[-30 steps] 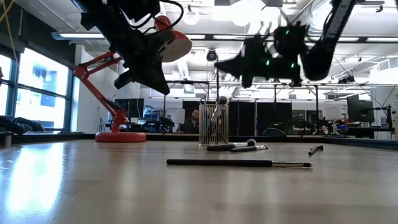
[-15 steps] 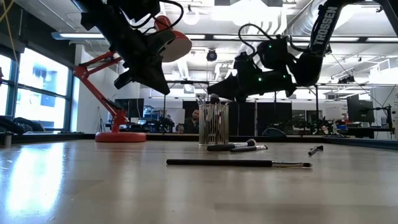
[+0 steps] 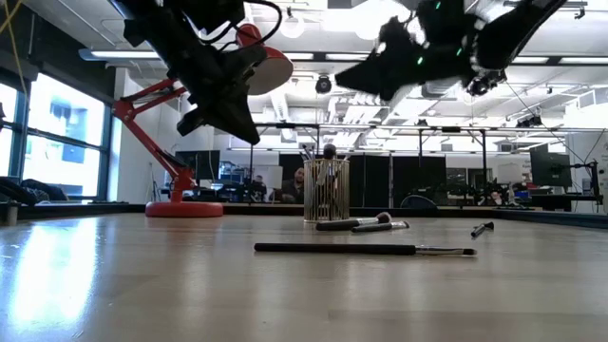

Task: Put items in baskets/containers
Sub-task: Put the makeup brush into the wire bin

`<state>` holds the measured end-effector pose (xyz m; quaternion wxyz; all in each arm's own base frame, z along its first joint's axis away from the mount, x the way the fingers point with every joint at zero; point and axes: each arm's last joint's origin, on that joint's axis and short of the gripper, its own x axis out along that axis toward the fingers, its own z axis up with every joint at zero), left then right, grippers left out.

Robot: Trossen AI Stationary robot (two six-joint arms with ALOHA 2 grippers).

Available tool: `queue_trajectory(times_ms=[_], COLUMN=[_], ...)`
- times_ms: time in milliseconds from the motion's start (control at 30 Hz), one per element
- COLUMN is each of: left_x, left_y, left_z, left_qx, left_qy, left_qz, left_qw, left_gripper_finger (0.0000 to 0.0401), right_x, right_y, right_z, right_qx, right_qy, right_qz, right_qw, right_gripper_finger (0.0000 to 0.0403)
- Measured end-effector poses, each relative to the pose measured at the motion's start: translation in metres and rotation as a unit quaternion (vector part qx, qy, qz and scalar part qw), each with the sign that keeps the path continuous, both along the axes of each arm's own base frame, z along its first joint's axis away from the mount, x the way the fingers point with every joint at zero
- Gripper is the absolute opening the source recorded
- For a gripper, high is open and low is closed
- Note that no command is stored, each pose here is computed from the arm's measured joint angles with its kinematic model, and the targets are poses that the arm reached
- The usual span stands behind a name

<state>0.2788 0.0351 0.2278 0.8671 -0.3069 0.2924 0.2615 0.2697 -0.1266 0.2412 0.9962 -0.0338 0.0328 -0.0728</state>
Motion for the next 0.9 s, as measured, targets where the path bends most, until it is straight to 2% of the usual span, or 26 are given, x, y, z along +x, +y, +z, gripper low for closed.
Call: queue_trajectory(times_ms=[167,267,333,533,633,800,900], left_x=[0.001,0.004,0.008,0.020,0.027,0.043,0.052], left_y=[-0.002,-0.006,-0.013,-0.051,-0.068,-0.097,-0.111], left_z=[0.001,0.006,0.012,0.009,0.010,-0.004,0.000], left_qx=[0.013,0.020,0.032,0.079,0.082,0.079,0.070], left_qy=[0.005,-0.002,-0.010,0.009,0.002,0.029,0.029], left_qz=[-0.057,-0.102,-0.133,-0.210,-0.238,-0.280,-0.307], left_qw=[0.998,0.995,0.991,0.975,0.968,0.956,0.949], left_gripper_finger=[0.0000,0.0000,0.0000,0.0000,0.0000,0.0000,0.0000], right_x=[-0.010,-0.010,-0.009,-0.017,-0.026,-0.039,-0.043], right_y=[0.043,0.073,0.095,0.155,0.184,0.228,0.251], right_z=[0.020,0.016,0.011,-0.007,-0.014,-0.030,-0.046], right_qx=[-0.015,-0.006,0.013,0.088,0.121,0.157,0.178], right_qy=[0.044,0.092,0.121,0.201,0.222,0.251,0.271], right_qz=[-0.023,-0.029,-0.024,-0.034,-0.037,-0.034,-0.036], right_qw=[0.999,0.995,0.992,0.975,0.967,0.955,0.945], right_gripper_finger=[0.0073,0.0024,0.0007,0.0005,0.0004,0.0002,0.0001])
